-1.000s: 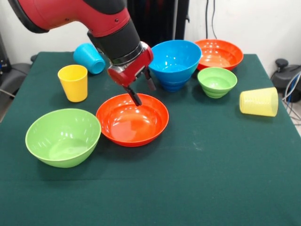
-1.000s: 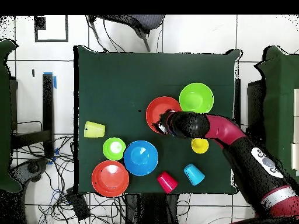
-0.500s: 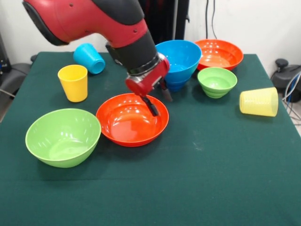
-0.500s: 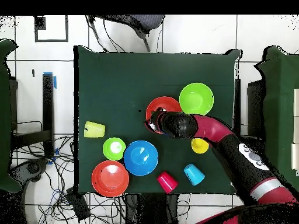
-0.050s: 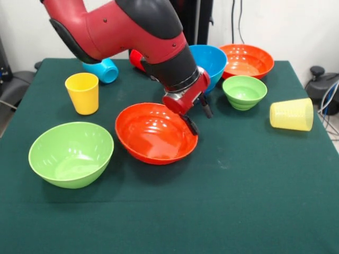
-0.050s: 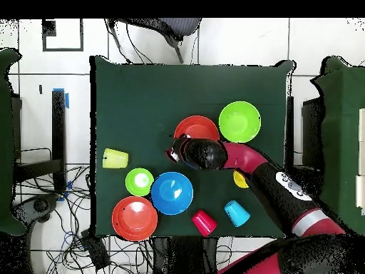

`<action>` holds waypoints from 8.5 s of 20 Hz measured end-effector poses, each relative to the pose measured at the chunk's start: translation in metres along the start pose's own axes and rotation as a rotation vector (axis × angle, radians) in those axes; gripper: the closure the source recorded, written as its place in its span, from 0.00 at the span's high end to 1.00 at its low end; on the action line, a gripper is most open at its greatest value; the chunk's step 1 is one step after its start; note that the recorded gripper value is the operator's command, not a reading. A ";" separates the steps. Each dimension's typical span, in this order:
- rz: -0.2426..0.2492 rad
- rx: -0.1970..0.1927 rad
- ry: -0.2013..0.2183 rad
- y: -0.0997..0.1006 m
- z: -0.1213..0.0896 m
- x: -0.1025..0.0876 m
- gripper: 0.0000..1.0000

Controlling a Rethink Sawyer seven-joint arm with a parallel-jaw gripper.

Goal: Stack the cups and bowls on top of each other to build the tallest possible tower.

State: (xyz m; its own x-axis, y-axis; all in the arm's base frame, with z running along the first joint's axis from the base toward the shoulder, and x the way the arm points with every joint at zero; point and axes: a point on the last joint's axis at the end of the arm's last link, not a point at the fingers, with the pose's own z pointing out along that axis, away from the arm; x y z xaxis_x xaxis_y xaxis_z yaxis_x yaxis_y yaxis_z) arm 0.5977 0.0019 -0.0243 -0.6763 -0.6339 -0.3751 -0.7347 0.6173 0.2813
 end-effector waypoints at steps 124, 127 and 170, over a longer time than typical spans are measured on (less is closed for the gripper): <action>-0.246 0.169 -0.027 0.062 -0.201 -0.044 0.00; -0.259 0.167 -0.027 0.067 -0.203 -0.044 0.00; -0.235 0.147 -0.084 0.060 -0.217 0.008 0.00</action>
State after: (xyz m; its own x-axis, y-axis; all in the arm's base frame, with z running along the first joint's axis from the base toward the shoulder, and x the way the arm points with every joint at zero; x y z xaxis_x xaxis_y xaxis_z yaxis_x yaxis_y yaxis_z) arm 0.5368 -0.0673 0.1815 -0.4768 -0.7309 -0.4882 -0.8512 0.5226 0.0490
